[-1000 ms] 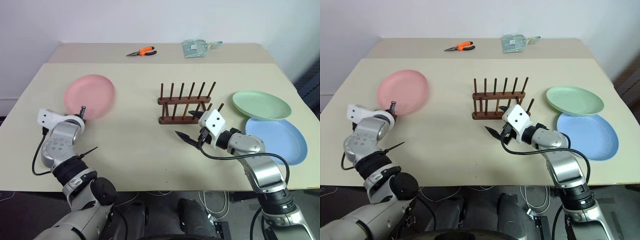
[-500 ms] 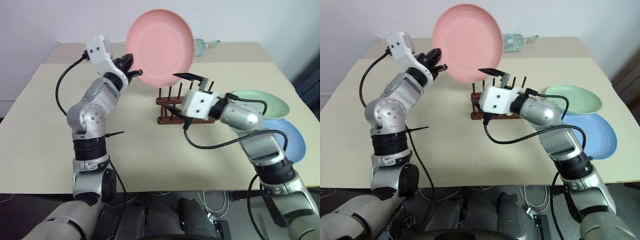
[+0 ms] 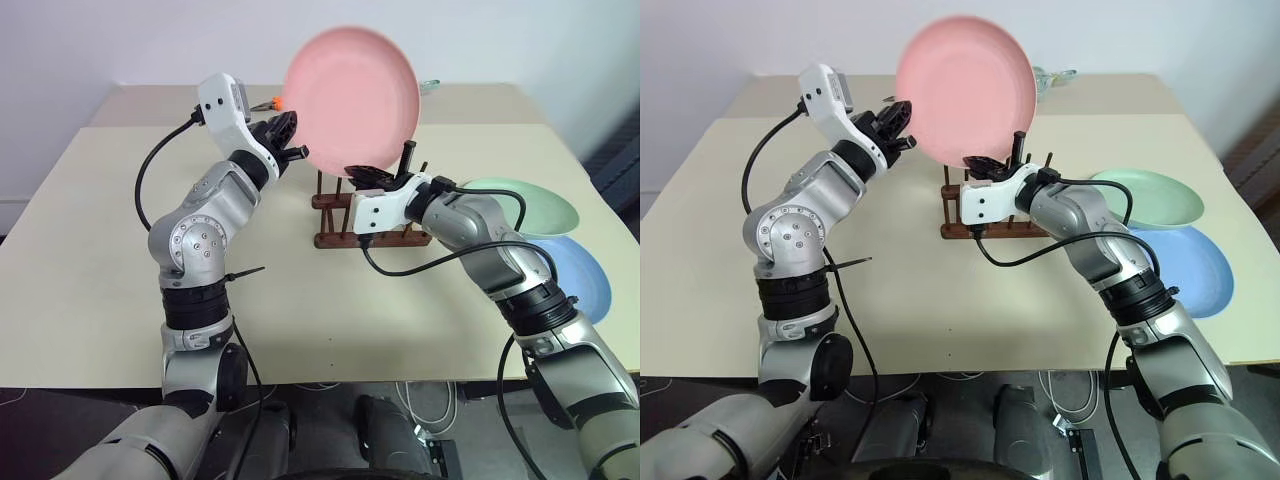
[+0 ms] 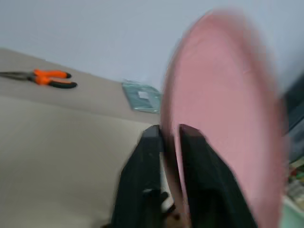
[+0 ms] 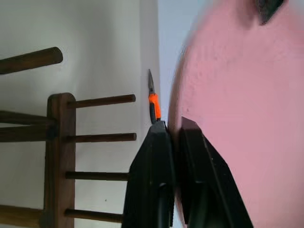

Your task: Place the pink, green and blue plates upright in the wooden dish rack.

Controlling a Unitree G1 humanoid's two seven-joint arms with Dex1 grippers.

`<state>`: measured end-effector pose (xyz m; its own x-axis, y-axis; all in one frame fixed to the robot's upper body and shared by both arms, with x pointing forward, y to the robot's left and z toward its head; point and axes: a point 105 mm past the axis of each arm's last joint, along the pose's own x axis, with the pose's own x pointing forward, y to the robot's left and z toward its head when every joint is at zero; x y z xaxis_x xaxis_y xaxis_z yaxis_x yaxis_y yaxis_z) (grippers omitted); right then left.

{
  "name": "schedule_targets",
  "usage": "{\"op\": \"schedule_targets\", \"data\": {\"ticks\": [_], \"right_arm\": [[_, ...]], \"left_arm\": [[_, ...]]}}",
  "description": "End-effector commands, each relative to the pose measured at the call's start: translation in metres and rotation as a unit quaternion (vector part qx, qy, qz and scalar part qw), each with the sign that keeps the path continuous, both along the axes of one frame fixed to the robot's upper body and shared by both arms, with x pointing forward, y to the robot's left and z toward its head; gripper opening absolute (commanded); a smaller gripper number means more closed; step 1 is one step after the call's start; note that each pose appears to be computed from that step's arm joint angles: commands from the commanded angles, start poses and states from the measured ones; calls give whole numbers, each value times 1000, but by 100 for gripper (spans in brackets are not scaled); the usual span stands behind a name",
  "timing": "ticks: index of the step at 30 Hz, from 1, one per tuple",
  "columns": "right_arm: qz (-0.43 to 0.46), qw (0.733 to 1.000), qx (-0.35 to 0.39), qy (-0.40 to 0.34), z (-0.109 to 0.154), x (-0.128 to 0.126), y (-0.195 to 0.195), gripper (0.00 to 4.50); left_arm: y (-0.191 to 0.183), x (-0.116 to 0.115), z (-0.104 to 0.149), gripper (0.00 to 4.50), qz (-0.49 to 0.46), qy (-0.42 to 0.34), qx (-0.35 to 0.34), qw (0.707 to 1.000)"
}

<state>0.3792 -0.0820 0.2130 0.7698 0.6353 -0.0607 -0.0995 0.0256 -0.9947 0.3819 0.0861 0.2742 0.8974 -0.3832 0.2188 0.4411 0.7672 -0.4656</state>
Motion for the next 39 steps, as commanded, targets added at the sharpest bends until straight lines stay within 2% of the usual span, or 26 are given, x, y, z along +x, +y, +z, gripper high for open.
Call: {"op": "schedule_targets", "data": {"ticks": [1,2,3,4,6,8,10,12,16,18,22,28,33,34,36,39], "right_arm": [[7,998,41,-38,29,-8,-6,0],[12,997,64,-31,33,-11,-7,0],[20,992,125,-2,40,-17,-13,0],[28,985,167,19,44,-21,-17,0],[54,955,278,89,54,-34,-28,0],[79,898,394,178,64,-45,-42,0],[117,826,487,260,72,-59,-57,0],[138,768,544,308,77,-65,-67,0],[134,714,587,356,75,-66,-76,0],[126,698,607,359,74,-62,-82,0],[111,678,628,366,68,-56,-87,0],[106,616,672,397,56,-47,-94,0],[83,597,689,403,47,-39,-98,0],[81,592,693,404,45,-38,-99,69],[81,593,690,407,43,-38,-98,150],[82,598,684,409,42,-40,-97,307]], "left_arm": [[22,-4,40,252,21,-57,-97,993],[34,-2,47,310,40,-67,-120,990],[50,2,49,358,73,-78,-112,988],[60,4,50,358,95,-86,-102,987],[72,7,43,358,125,-107,-8,986],[69,8,24,358,107,-124,111,980],[47,-9,-8,358,-12,-133,188,973],[22,-41,-36,358,-152,-140,220,953],[-7,-96,-83,358,-338,-118,266,895],[-14,-111,-93,358,-381,-106,266,879],[-21,-119,-97,358,-401,-102,260,872],[-26,-114,-100,358,-382,-112,284,872],[-24,-104,-100,358,-351,-123,305,877],[-24,-102,-99,365,-342,-128,308,878],[-23,-97,-97,365,-328,-134,308,883],[-23,-94,-99,365,-321,-135,313,884]]}}
